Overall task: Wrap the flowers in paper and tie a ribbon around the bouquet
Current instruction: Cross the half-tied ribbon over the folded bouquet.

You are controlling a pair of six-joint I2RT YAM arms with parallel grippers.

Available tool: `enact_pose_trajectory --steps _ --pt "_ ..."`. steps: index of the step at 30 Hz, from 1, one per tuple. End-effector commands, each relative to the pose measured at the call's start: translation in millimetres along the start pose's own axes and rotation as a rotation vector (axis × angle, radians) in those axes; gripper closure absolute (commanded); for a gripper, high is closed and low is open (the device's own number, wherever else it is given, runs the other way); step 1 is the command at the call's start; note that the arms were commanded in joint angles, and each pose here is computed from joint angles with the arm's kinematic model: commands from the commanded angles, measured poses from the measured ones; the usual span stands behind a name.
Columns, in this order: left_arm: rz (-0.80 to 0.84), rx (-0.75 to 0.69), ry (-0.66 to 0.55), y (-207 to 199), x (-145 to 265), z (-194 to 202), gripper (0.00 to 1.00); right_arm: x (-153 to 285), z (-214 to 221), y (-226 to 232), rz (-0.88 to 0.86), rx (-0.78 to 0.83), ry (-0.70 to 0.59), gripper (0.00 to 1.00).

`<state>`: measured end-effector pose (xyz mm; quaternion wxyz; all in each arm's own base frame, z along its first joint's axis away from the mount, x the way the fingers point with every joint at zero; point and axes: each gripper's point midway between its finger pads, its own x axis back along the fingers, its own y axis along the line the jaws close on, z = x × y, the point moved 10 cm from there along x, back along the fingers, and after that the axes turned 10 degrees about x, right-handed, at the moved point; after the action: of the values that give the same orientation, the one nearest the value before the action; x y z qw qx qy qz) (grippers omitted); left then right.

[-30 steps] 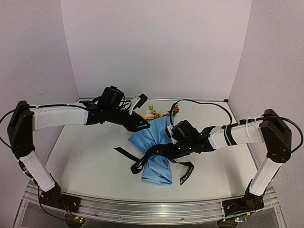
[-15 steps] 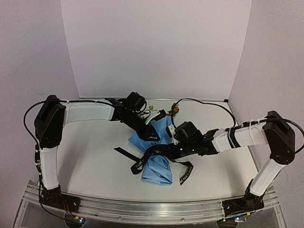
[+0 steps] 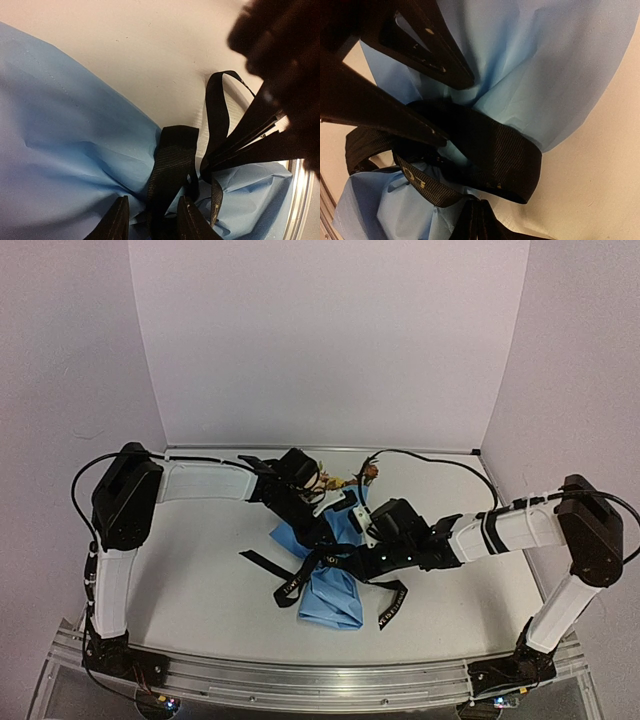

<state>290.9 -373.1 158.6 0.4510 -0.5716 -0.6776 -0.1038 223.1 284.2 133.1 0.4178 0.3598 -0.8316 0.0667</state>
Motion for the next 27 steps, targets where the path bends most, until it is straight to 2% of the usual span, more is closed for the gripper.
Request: enact_pose_trajectory --steps 1,8,17,23,25,27 --pt "-0.001 -0.032 -0.027 -1.5 5.5 -12.0 0.74 9.4 -13.6 3.2 -0.020 -0.001 -0.081 1.00" --pt "0.015 -0.037 -0.062 -9.0 14.8 -9.6 0.99 2.0 -22.6 -5.3 -0.035 -0.093 -0.133 1.00" --pt "0.034 -0.043 -0.148 -18.8 30.6 -12.6 1.00 -1.1 -17.2 -7.7 -0.052 -0.131 -0.154 1.00" --pt "0.048 -0.043 -0.163 -23.1 36.3 -10.7 1.00 -0.5 -10.6 -5.6 -0.097 -0.145 -0.135 1.00" --pt "0.054 -0.044 -0.161 -23.6 36.1 -10.5 0.97 -0.8 -9.8 -4.7 -0.113 -0.148 -0.128 1.00" --pt "0.054 -0.042 -0.158 -22.8 34.6 -10.5 0.90 -1.2 -8.2 -4.6 -0.116 -0.149 -0.123 1.00"
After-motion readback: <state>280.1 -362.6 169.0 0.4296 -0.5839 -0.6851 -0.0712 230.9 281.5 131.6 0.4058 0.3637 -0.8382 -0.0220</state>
